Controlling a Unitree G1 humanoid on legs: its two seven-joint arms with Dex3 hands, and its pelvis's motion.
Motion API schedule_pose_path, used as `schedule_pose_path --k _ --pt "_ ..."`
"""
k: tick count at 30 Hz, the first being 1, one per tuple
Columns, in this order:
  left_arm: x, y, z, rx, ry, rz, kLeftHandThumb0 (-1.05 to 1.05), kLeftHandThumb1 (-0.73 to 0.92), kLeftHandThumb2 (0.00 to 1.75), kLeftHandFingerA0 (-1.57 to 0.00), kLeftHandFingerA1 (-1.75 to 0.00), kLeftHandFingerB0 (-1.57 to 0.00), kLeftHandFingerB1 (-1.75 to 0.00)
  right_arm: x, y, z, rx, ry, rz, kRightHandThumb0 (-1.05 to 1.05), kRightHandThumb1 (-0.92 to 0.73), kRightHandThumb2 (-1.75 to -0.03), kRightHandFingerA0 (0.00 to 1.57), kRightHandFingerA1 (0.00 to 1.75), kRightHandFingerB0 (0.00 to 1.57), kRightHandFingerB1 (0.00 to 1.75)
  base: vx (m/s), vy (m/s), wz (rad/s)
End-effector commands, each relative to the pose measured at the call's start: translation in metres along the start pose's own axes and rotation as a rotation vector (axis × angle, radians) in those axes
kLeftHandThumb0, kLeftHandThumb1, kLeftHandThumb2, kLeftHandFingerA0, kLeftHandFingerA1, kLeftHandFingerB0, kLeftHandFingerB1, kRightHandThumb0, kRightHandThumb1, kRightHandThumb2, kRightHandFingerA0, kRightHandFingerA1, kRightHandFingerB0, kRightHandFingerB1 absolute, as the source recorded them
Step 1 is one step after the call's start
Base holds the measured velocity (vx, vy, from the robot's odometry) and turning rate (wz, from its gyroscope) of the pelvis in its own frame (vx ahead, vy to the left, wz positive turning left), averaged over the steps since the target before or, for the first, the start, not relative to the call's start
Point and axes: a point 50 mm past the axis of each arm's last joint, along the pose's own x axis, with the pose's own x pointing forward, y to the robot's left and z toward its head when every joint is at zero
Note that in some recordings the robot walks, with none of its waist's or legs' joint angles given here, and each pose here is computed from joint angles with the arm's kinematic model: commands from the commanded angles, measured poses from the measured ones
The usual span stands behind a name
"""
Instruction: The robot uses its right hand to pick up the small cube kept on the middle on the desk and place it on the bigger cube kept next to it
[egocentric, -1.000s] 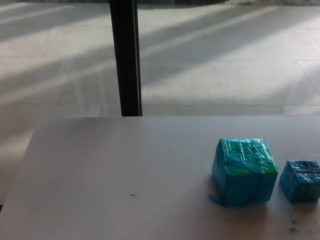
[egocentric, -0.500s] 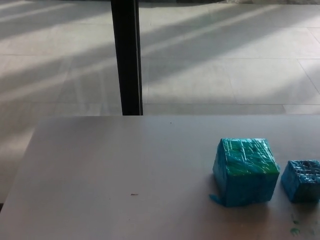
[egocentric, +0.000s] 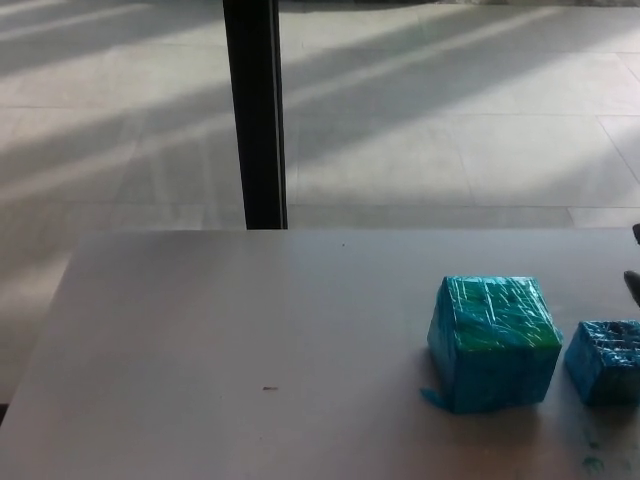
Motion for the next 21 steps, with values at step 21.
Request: schedule_pose_path --k 21 --pt "-0.003 0.008 0.002 0.015 0.003 0.009 -0.69 0.67 0.6 -0.45 -0.62 -0.59 -0.54 0.04 0.023 0.006 -0.523 0.08 0.048 -1.05 -0.67 -1.05 0.0 0.2 0.0 0.01 0.0 0.0 0.0"
